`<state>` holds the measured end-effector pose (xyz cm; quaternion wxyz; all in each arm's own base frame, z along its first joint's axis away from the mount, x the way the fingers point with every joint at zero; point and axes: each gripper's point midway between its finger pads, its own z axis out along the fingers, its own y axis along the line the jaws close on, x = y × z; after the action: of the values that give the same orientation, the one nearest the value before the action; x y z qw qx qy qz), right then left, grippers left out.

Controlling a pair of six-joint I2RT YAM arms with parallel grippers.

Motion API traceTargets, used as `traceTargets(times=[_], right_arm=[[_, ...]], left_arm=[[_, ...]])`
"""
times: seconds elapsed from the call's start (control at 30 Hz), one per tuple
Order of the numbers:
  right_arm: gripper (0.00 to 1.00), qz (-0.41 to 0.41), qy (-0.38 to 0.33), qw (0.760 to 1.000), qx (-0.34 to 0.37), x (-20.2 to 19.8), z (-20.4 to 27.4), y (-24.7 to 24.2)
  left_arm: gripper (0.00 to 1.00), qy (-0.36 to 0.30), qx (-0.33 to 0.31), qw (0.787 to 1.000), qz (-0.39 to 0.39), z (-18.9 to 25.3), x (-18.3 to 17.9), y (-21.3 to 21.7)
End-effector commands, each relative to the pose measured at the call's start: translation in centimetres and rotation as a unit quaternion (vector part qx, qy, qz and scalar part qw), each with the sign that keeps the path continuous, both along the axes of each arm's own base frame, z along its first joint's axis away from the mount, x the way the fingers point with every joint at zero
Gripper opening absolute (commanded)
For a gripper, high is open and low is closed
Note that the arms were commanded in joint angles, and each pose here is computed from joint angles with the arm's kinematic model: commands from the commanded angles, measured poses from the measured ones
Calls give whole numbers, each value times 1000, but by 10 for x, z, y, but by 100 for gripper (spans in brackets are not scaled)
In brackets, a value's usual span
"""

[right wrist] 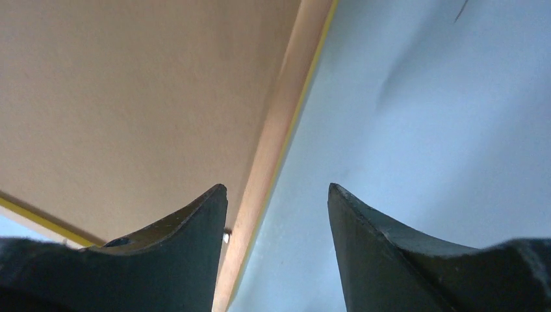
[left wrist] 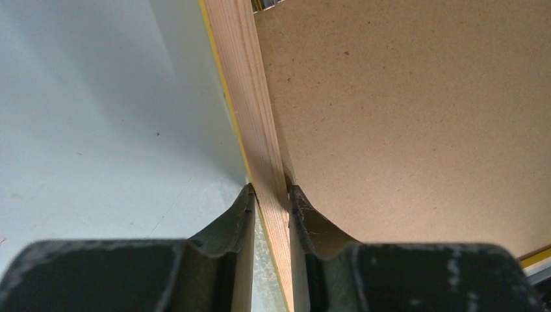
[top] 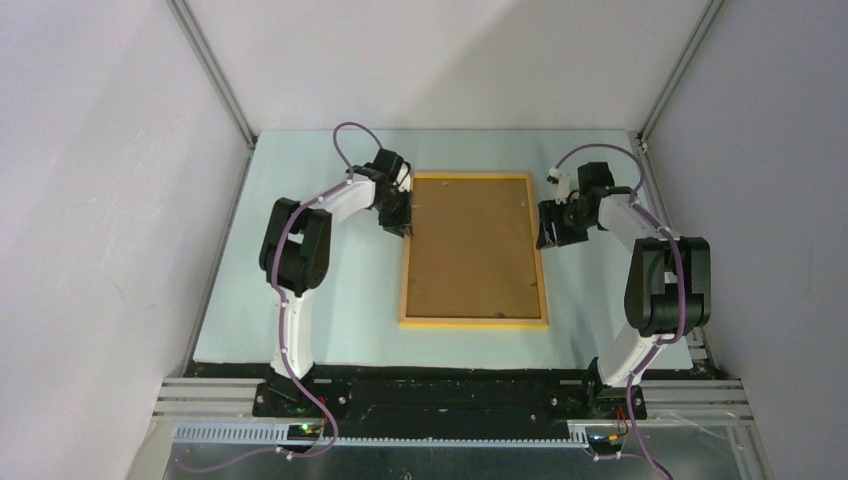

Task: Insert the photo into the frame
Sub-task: Install the photo frame at the center of the board.

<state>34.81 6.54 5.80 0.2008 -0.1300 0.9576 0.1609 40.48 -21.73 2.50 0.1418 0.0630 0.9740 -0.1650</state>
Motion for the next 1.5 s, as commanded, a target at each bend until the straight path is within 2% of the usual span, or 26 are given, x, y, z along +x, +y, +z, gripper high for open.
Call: traceTargets(times=[0.0, 0.23, 0.53, 0.87, 1.47], right_arm=[[63, -35, -56, 998, 18, 46, 23, 4], [63, -76, -61, 995, 14, 93, 21, -2], [63, -94, -48, 994, 31, 120, 13, -3], [63, -93, -39, 994, 41, 120, 5, 1], [62, -91, -26, 995, 30, 116, -11, 11]], left_arm=[[0, 30, -33, 997, -62, -10, -24, -16], [0, 25, -34, 996, -77, -7, -28, -15], [0, 40, -43, 996, -72, -6, -39, -14], [0, 81, -45, 995, -38, -15, -66, -8], [0, 63, -62, 996, -29, -7, -68, -10]])
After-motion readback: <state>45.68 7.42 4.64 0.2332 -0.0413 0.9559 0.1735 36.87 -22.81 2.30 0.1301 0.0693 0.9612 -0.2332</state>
